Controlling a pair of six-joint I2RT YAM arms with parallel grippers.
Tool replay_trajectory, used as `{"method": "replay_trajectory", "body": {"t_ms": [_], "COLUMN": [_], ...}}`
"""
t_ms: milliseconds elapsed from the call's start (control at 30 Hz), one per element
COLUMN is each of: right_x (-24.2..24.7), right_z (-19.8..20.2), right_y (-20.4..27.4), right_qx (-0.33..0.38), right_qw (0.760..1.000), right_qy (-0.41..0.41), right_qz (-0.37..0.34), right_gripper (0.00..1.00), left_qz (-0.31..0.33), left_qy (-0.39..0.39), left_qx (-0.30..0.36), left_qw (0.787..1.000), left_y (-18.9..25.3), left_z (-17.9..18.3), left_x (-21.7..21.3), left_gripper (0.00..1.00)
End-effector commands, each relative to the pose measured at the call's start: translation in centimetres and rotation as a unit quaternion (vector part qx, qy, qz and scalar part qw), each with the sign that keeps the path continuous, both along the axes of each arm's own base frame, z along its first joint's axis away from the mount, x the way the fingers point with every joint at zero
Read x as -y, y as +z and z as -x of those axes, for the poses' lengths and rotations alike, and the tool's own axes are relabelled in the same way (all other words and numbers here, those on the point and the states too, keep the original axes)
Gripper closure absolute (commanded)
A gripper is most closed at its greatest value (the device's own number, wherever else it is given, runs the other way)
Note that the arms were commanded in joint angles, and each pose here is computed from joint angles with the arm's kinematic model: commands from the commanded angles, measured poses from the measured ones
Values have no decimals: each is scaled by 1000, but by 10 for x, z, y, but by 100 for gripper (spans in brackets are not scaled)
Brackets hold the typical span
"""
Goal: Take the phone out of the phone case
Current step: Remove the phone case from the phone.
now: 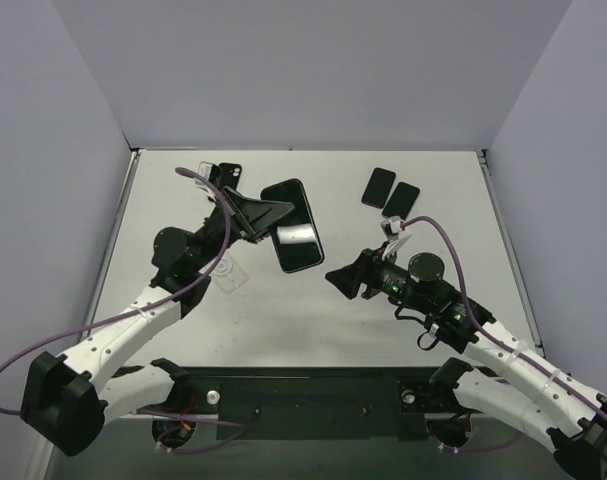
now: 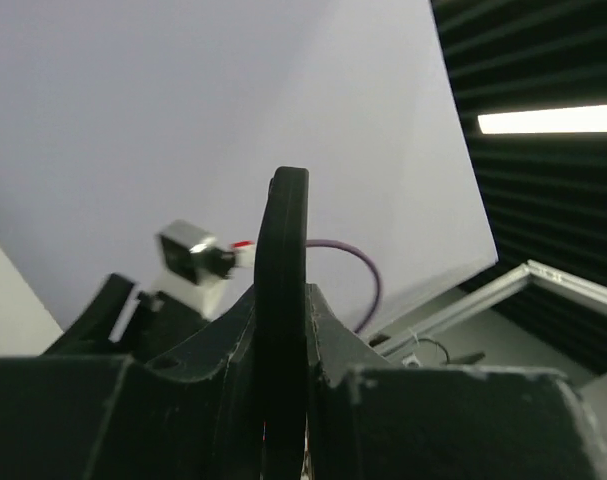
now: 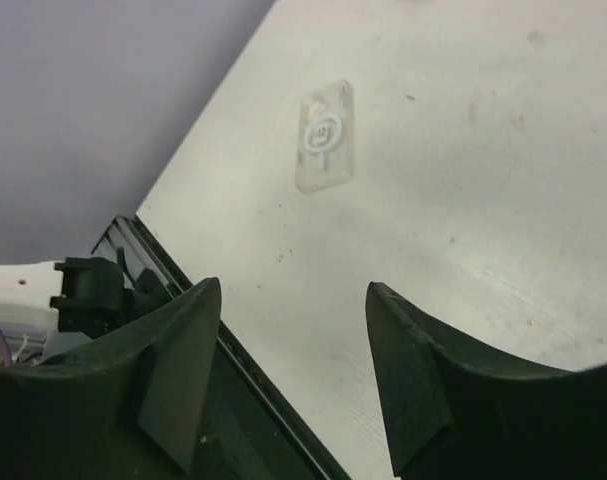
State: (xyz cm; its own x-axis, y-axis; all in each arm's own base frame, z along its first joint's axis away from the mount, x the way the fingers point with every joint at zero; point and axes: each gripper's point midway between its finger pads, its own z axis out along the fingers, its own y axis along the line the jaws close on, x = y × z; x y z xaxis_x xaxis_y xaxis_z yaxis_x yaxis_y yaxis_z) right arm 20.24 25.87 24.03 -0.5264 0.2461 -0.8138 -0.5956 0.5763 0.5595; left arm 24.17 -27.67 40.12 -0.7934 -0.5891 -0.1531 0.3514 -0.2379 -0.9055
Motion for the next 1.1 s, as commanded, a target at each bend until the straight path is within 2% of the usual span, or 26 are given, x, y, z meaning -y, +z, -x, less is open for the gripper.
{"method": "replay_trajectory", "body": {"t_ms": [0, 133, 200, 467, 667, 767, 900, 967, 1067], "right_x": [7, -1, -9, -29, -40, -38, -25, -18, -12], "right_z": [30, 51, 61, 68, 80, 70, 66, 69, 75], "right_y": [-16, 26, 50, 124, 146, 132, 139, 145, 161], "right_qx": [-28, 13, 27, 35, 58, 34, 16, 9, 16], "right_qw": [998, 992, 985, 959, 951, 965, 970, 967, 962], "right_qy": [54, 116, 153, 212, 244, 210, 161, 146, 138], "right_qz": [10, -42, -75, -182, -180, -154, -184, -206, -237], "right_gripper": [38, 28, 27, 26, 43, 54, 56, 56, 57], "left_qz": [18, 5, 2, -8, -14, -11, -33, -61, -65], "left_qy": [-27, -35, -34, -33, -32, -25, 25, 55, 82], "left_qx": [176, 177, 176, 175, 166, 170, 157, 143, 138], "left_qw": [984, 984, 984, 984, 985, 985, 987, 986, 985], "left_y": [87, 81, 80, 75, 71, 74, 67, 55, 53], "left_z": [61, 58, 57, 57, 56, 57, 47, 38, 33], "left_x": [-19, -15, -15, -15, -15, -19, -29, -33, -39], "left_gripper": [100, 100, 100, 100, 100, 100, 100, 100, 100]}}
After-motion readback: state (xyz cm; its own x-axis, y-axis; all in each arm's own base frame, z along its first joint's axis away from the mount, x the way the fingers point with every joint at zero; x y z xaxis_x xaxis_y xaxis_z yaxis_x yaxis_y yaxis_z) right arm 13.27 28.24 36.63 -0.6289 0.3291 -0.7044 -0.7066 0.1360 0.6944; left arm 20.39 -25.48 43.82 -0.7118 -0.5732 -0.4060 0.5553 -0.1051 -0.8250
